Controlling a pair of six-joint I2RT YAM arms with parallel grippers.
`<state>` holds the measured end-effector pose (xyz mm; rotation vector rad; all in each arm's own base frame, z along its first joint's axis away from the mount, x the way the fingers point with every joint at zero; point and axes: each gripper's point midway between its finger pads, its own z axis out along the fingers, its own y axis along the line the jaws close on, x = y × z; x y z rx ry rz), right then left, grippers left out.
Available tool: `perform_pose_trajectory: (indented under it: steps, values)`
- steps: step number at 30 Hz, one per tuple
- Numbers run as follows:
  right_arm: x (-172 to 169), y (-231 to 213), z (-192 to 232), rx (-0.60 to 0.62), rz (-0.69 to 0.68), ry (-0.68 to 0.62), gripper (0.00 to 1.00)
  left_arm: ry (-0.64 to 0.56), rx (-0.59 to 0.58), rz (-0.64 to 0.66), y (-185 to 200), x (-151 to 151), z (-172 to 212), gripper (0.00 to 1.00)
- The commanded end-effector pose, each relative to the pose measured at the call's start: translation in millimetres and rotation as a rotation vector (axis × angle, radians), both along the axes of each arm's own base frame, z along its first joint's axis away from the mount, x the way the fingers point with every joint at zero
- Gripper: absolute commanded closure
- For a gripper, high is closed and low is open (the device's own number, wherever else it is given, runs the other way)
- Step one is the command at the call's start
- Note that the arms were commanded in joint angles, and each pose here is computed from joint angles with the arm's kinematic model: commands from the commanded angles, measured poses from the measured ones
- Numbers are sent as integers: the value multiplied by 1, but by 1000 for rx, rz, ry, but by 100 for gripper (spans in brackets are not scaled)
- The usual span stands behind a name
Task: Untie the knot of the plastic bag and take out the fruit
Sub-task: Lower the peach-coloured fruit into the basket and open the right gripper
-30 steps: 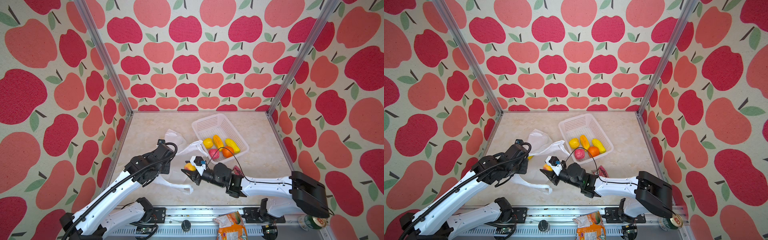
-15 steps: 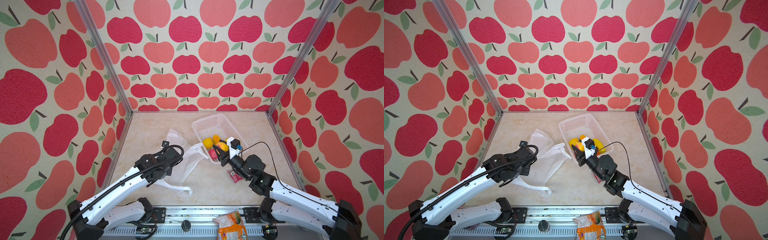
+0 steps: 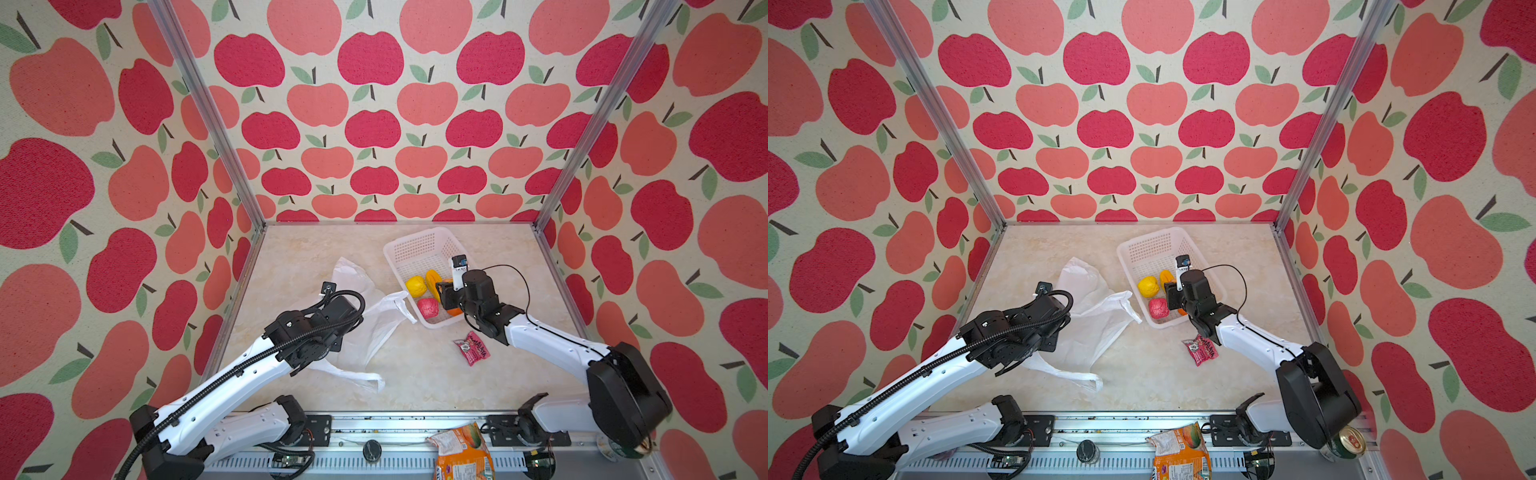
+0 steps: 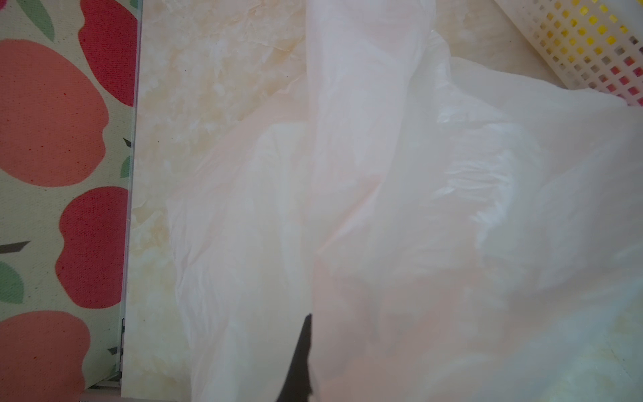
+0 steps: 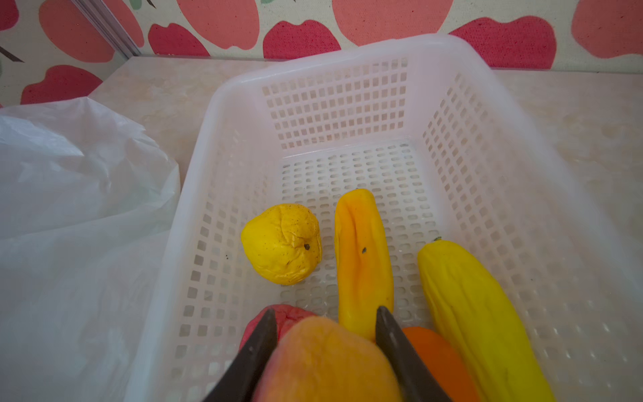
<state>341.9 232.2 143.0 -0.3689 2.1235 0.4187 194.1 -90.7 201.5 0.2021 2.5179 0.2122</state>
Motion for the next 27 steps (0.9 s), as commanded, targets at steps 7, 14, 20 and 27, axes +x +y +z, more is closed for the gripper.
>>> perform_pose_trajectory:
  steps: [7,14,20,27]
  values:
    - [20,23,-46,-61,12,171,94,-18,-3,13,4,-2,6,100]
    - [31,26,-64,-97,-8,209,93,-25,-9,14,4,-2,8,100]
    - [32,16,-59,-80,-43,204,93,-23,-5,12,4,-2,7,100]
    - [42,-2,-38,-61,-85,141,89,-24,-5,14,4,-2,7,100]
